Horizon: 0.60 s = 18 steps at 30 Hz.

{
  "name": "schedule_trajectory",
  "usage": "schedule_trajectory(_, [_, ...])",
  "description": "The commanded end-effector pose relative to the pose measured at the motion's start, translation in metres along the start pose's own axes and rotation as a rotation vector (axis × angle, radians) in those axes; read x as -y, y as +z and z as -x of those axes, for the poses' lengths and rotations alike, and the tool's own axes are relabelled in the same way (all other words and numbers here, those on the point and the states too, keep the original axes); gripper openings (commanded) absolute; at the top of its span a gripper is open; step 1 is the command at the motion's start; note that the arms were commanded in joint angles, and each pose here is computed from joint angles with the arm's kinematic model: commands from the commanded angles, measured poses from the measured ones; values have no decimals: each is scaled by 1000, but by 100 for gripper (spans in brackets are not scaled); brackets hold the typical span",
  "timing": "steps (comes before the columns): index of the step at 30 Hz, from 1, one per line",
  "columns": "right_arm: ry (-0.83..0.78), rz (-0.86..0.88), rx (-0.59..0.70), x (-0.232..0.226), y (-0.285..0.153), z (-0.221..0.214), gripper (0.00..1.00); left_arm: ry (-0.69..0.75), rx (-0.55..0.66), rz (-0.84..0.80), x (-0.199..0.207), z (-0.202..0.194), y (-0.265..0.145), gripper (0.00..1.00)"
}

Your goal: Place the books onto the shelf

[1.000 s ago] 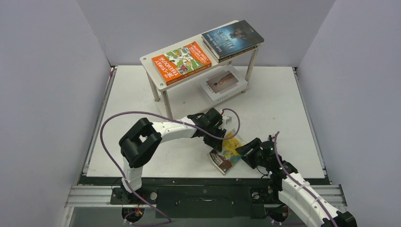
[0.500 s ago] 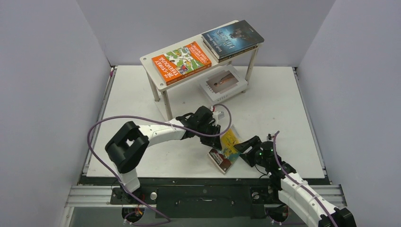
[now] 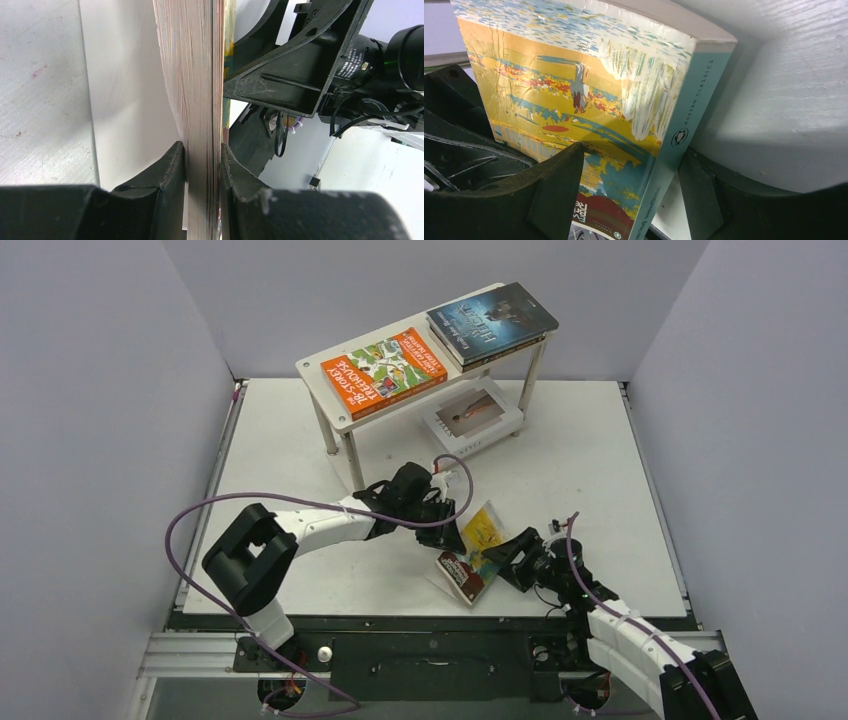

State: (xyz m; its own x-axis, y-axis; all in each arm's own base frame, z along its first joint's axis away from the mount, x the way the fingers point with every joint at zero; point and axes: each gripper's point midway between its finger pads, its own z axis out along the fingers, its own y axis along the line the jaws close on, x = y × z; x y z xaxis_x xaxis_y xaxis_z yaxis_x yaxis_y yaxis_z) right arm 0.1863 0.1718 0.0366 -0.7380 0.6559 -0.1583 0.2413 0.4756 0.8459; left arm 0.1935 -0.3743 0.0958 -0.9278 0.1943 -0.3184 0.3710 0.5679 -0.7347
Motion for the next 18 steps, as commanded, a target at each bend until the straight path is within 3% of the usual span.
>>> schedule_trajectory(1, [-25, 29, -13, 6, -1, -6, 61, 108, 120, -190, 59, 33, -28, 0])
schedule_trajectory(8, [-18, 279, 23, -49, -16, 1, 56, 97, 104, -151, 48, 30, -21, 0])
schedule_trajectory(18, [-13, 357, 54, -59, -27, 2, 44, 101, 91, -131, 42, 32, -15, 0])
